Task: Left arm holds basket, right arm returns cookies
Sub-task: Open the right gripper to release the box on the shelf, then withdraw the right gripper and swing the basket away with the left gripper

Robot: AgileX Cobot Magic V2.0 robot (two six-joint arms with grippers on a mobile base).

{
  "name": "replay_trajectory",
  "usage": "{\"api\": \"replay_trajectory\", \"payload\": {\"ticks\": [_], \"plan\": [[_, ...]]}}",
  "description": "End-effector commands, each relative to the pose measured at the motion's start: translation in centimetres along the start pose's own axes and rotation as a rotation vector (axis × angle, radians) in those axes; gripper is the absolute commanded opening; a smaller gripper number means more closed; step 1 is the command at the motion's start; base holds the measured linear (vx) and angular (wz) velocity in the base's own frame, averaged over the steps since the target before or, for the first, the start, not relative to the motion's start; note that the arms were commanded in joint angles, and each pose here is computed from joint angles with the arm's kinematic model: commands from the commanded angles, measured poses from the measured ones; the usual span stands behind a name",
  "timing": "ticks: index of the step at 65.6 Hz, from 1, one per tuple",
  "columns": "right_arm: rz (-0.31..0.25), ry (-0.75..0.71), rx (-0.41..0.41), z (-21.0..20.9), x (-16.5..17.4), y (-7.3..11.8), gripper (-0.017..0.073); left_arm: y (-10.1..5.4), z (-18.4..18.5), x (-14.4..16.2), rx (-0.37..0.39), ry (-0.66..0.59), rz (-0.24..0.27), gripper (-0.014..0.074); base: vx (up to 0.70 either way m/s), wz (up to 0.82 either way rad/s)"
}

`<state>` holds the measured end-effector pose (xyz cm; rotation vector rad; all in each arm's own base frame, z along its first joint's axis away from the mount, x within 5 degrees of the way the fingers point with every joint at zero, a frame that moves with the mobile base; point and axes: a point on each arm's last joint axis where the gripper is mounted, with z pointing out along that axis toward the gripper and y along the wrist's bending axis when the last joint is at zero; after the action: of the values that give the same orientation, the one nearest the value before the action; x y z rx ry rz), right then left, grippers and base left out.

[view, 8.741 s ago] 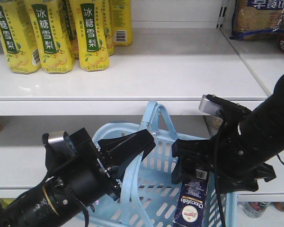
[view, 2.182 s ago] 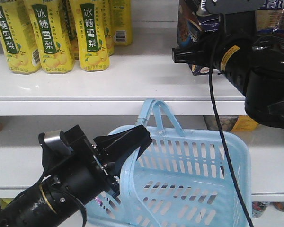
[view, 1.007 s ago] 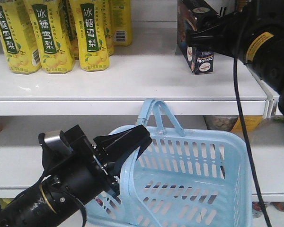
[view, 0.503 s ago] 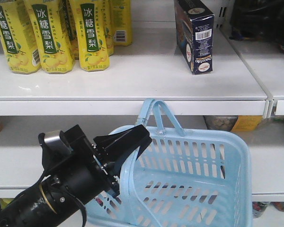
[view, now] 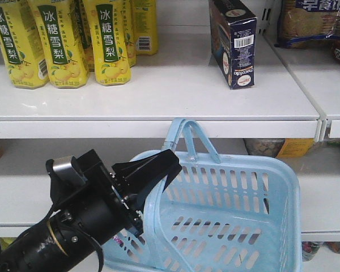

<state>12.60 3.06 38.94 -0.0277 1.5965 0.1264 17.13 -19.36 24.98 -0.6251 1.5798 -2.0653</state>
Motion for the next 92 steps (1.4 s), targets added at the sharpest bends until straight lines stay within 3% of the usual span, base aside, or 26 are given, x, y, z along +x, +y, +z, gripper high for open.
{"api": "replay_trajectory", "payload": {"ticks": [1,13,41,92], "plan": [[-0.029,-0.049,-0.023,-1.2,0.2,-0.4,0.0244,-2.6,0.3,-1.7,0.170,-0.143,-0.020,-0.0003,0.00,0.00],[-0.025,-0.067,-0.024,-3.2,2.3,-1.6,-0.0015,-2.6,0.3,-1.7,0.170,-0.143,-0.020,-0.0003,0.00,0.00],[-0.023,-0.068,-0.024,-5.4,6.6,-2.9,-0.0010,-2.6,0.3,-1.7,0.170,-0.143,-0.020,-0.0003,0.00,0.00],[-0.021,-0.068,-0.007,-5.5,6.6,-3.2,-0.0010,-2.6,0.3,-1.7,0.170,-0.143,-0.020,-0.0003,0.00,0.00]]}}
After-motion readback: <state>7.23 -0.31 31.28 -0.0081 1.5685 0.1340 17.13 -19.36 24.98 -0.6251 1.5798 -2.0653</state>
